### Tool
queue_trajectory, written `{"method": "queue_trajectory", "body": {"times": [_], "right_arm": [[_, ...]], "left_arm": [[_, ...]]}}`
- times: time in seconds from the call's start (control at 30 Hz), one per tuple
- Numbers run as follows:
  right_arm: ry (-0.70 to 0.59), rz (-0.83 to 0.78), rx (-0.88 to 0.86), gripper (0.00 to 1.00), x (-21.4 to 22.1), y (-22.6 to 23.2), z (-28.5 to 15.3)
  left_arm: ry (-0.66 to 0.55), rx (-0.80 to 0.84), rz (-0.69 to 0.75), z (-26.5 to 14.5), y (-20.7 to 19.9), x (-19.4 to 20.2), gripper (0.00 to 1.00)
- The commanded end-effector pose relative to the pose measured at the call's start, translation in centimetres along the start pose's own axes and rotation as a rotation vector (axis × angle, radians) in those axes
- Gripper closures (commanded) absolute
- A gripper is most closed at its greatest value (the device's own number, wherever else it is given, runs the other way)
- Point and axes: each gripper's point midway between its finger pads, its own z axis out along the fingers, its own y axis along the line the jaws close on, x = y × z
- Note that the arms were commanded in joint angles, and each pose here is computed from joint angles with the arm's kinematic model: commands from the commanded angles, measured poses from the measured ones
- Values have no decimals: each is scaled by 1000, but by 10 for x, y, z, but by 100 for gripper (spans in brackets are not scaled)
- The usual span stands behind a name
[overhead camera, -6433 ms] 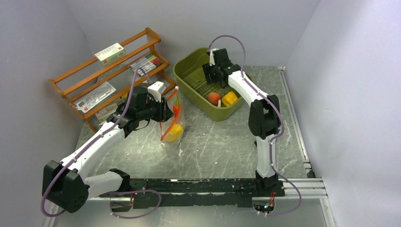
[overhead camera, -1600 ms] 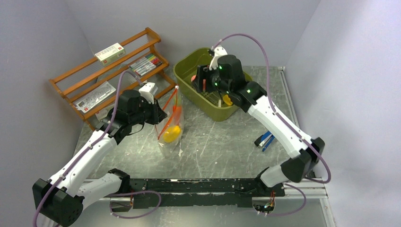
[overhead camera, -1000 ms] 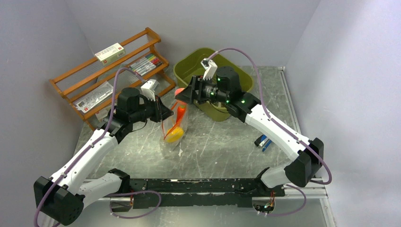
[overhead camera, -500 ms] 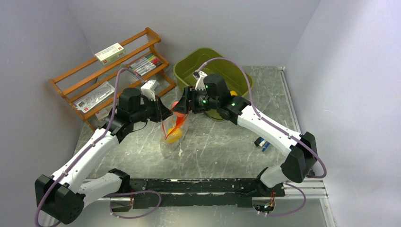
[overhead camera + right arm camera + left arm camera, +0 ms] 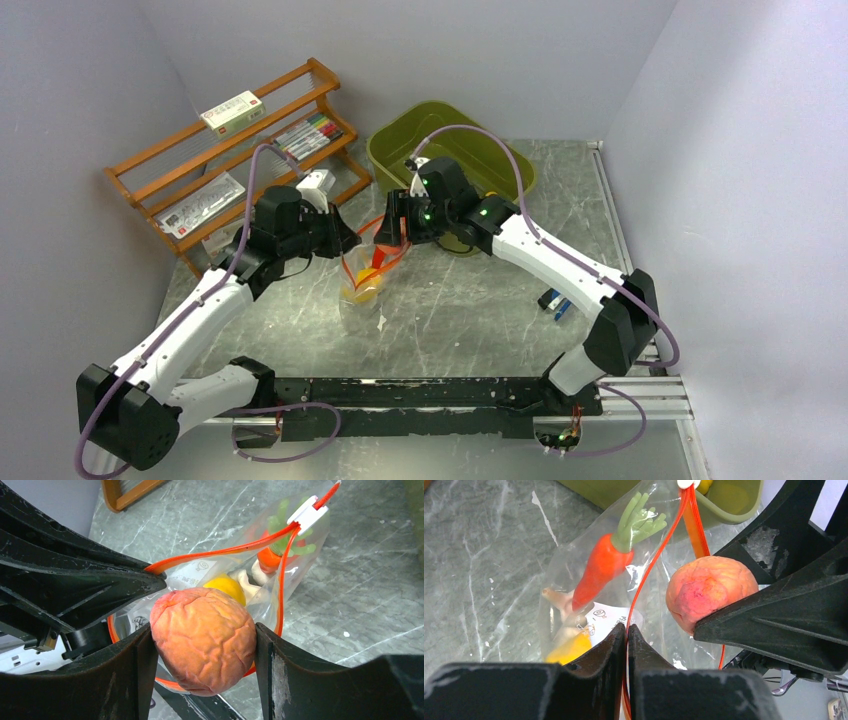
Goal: Place the food in the zip-top bag and seal the zipper
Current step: Place the fake fruit in the zipper food storage bag.
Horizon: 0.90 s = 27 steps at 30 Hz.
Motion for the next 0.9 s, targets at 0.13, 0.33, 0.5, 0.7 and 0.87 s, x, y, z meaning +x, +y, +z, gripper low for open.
{"method": "queue_trajectory", "body": {"times": [0.13, 0.33, 0.5, 0.7, 0.87], "right_arm": [[4, -54, 10, 39, -4, 10, -1], [-10, -68, -1, 32, -6, 15, -5], [-32, -74, -8, 28, -10, 18, -9], [-85, -93, -26, 26, -18, 23, -18], [-134, -104, -58, 27, -29, 33, -28]], "left_arm": [[-67, -6, 10, -9, -4, -18, 93], [-63, 9, 7, -10, -7, -18, 93], [-58, 8, 12, -11, -7, -18, 93], [-66, 8, 12, -12, -8, -19, 93], [-60, 10, 13, -13, -8, -18, 93]]}}
